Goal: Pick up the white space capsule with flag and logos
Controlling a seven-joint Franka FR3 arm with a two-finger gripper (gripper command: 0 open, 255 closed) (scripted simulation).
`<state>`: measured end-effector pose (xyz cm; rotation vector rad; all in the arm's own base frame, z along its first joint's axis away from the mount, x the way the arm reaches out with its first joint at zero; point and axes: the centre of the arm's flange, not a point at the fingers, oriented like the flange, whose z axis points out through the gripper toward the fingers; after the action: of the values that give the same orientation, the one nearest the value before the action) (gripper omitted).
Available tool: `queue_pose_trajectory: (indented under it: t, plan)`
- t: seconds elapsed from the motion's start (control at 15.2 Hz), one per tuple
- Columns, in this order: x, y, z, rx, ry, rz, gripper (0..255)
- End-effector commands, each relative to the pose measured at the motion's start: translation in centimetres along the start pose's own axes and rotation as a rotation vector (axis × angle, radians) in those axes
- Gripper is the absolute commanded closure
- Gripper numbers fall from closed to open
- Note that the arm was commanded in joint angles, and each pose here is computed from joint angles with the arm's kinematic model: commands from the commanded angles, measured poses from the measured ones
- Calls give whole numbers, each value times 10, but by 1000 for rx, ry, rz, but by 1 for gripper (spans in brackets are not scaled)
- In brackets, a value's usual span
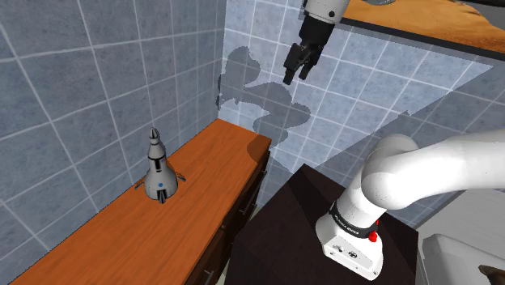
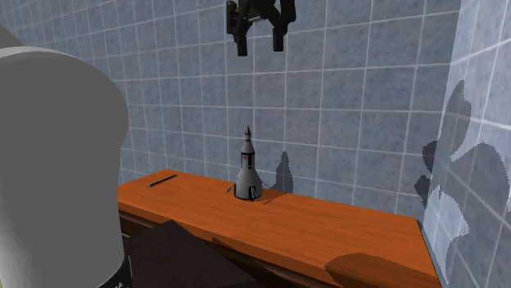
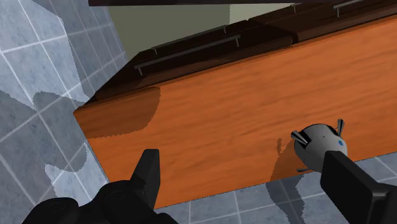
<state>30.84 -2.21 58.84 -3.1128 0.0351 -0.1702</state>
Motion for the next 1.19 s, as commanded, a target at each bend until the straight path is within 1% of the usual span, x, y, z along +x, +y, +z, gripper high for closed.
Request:
queue_pose_trajectory:
  t: [0.0,0.53,1.12]
  plan:
    - [0,0,0,0,0,0,0]
    - [35,-91,50,-50,56,99,0]
    - [88,-185,109,-106,119,211,0]
